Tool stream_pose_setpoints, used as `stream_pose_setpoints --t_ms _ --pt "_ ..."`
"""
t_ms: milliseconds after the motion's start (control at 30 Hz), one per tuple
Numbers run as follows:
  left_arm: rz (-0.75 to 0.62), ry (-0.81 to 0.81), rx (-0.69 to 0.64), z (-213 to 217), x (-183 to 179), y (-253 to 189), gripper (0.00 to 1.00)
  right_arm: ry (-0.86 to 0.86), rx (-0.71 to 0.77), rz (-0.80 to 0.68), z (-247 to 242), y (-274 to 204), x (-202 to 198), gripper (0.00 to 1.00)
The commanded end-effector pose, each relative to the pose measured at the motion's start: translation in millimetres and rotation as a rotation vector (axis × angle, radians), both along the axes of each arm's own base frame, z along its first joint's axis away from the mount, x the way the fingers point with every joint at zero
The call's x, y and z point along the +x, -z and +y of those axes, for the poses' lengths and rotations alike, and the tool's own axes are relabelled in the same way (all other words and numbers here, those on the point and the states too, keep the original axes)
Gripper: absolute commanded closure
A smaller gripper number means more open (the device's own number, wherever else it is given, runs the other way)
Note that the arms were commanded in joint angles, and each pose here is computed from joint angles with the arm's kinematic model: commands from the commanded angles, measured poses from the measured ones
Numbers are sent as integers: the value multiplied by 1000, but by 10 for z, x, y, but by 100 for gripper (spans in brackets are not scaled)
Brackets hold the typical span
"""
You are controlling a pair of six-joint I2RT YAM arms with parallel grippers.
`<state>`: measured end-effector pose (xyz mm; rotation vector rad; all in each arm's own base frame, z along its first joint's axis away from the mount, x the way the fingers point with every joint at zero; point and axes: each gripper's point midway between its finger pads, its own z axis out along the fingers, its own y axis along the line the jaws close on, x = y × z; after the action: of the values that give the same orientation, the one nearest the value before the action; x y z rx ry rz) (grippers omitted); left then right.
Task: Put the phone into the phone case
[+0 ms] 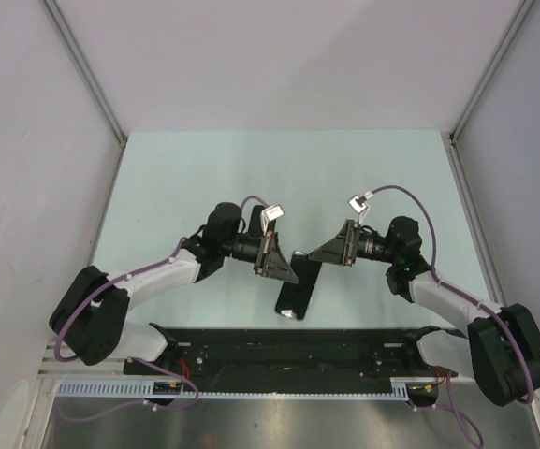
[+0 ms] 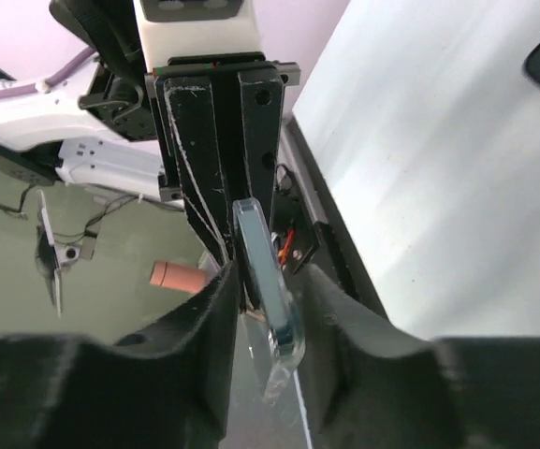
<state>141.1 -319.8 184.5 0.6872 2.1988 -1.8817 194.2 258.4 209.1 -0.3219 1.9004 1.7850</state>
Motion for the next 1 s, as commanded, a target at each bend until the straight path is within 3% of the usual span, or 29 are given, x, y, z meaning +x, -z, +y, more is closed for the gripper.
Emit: stream_pose_setpoints --t_ms 0,67,100,267,433,500,600,700,867,967 --pt "-75 -105 60 61 376 -120 100 146 5 -58 -215 -290 207 38" --pt "-96 -147 134 161 550 -19 100 200 -16 -96 -338 -367 161 17" --pt "-77 -191 172 250 685 -31 100 216 -28 -117 -370 -389 149 1" --pt "-103 -348 272 563 1143 1 100 285 -97 -128 -508 -325 85 0" --pt "-150 -739 620 1494 1990 211 100 285 -125 -91 -523 -220 85 0" --pt "-141 -830 632 1819 2242 170 100 281 -130 -92 -525 -198 89 0" --pt "-106 -818 621 2034 2510 180 100 293 -140 -79 -556 -161 113 0" --pt "-89 -756 696 2140 2666 408 100 294 -150 -60 -577 -125 112 0" --pt "2 -621 692 2045 2726 840 100 296 -140 -61 -604 -151 121 0" --pt "53 -565 623 1915 2738 982 100 309 -143 -74 -622 -164 127 0"
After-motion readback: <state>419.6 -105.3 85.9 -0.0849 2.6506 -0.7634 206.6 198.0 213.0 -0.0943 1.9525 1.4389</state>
